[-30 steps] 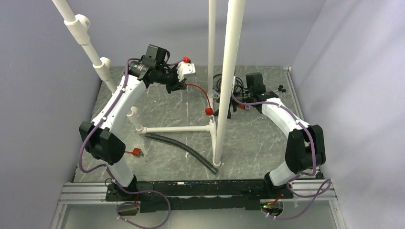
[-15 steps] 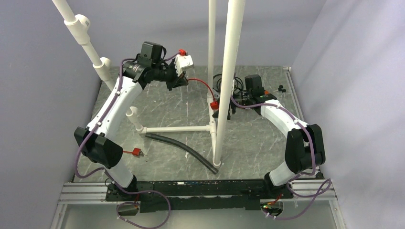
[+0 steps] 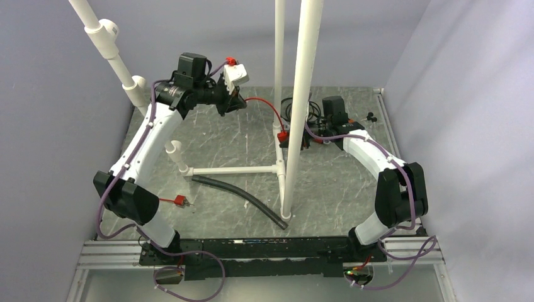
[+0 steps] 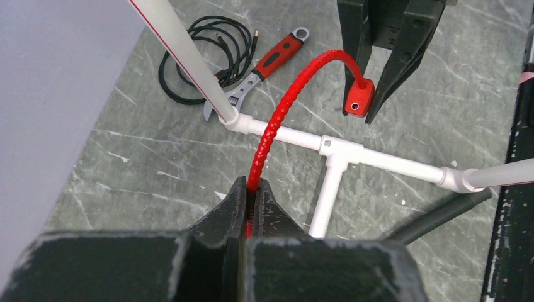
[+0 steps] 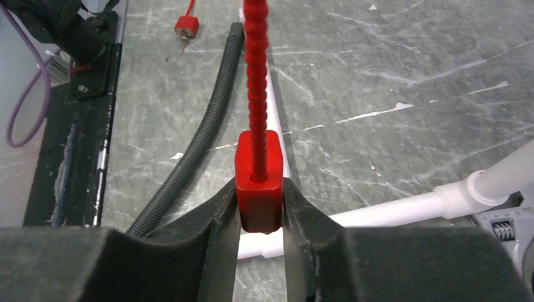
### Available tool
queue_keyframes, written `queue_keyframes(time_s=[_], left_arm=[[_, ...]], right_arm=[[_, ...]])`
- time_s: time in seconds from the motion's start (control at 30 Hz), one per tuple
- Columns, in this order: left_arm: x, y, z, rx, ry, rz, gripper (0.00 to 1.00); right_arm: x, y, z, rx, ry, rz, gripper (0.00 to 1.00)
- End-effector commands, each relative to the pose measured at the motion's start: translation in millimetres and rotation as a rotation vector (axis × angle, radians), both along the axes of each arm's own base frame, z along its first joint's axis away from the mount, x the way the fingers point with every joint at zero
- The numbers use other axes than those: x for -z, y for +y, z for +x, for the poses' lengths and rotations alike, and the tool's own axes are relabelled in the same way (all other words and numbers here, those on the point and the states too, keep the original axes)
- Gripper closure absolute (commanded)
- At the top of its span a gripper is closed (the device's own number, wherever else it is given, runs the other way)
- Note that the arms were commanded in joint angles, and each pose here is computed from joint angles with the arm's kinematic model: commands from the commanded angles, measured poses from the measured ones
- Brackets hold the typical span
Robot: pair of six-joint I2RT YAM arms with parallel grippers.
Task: Lock with the key
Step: Lock the lock.
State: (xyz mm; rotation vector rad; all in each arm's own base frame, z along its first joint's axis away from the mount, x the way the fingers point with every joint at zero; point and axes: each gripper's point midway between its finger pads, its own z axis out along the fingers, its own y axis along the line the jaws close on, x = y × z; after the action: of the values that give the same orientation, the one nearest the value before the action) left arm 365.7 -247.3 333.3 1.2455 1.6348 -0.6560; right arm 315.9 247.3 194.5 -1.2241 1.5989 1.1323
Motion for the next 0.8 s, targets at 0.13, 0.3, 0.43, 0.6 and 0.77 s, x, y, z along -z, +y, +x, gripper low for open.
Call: queue_keyframes(time_s=[0.13,0.3,0.43,0.6,0.77], left_arm=[[-31,-9,-18,0.022,0.016,-0.150,1.00],[-28,-17,-26,0.006,0.121,-0.237,1.00],[-38,-24,-28,-0.037,0.217,-0.368,1.00],[-45,-42,-43,-0.027,0.324,-0.516,1.00],[-37,-69,-62,0.022,0.358,-0.540,1.00]], right_arm=[[-56,12,4,-0.034,-0.052,0.117,0.84],[-75,15,2,-0.033,-0.064,0.153,0.99],[-79,19,-2,-0.030,-0.086,0.151,1.00],[-78,26,-6,-0.036,-0.106,0.141,1.00],[-74,34,-13,-0.054,-0.122,0.128,1.00]])
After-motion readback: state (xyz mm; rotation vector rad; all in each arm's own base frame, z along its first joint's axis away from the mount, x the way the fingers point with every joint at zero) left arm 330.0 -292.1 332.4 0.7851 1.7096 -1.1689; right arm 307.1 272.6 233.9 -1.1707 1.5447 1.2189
